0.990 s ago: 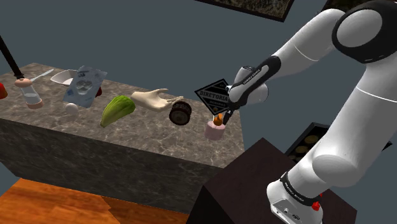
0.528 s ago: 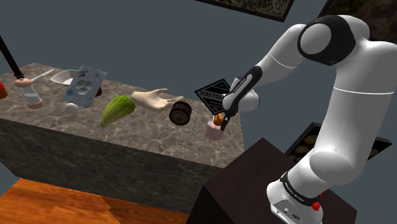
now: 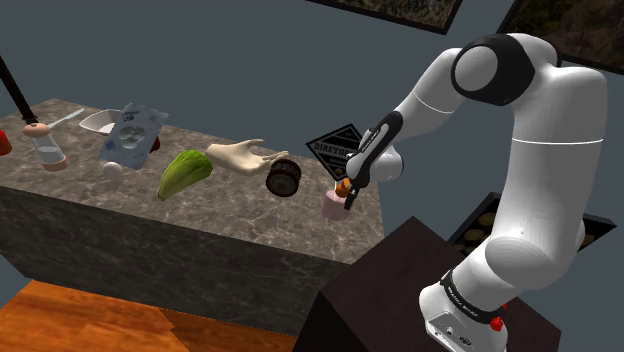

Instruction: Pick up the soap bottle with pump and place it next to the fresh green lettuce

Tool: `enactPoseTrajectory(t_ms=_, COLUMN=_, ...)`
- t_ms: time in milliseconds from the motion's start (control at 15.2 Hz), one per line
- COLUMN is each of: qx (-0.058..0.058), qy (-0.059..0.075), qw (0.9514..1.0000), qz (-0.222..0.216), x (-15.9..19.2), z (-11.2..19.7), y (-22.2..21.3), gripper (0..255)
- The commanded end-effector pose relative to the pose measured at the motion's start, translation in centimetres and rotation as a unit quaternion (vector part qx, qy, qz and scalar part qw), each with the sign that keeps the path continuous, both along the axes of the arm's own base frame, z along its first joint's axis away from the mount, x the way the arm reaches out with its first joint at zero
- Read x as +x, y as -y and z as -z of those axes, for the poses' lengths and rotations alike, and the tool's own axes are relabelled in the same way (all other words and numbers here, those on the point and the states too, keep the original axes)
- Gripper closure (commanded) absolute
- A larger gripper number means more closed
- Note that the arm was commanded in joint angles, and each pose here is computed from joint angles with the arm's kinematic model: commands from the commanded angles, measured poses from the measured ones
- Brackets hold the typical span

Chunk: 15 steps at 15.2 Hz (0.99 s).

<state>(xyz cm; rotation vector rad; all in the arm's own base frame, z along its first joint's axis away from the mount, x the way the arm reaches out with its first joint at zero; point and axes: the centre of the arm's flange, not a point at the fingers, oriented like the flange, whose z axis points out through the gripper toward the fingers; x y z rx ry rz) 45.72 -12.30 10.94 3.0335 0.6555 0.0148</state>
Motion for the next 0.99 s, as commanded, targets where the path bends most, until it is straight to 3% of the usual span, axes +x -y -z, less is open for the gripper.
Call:
enactPoseTrajectory(t_ms=0, qx=0.0, qy=0.0, qw=1.0, qz=0.0, x=0.02, z=0.07, y=-0.02, gripper=0)
enactPoseTrajectory(t_ms=198, qx=0.0, qy=0.0, qw=1.0, qz=0.0, x=0.02, z=0.07, y=-0.02, gripper=0)
enactPoseTrajectory(t_ms=264, qx=0.0, qy=0.0, qw=1.0, qz=0.0, x=0.02, z=0.07, y=-0.02, gripper=255)
enactPoseTrajectory(t_ms=924, qx=0.0, qy=0.0, qw=1.0, qz=0.0, x=0.01, z=-0.45, y=-0.02, gripper=255)
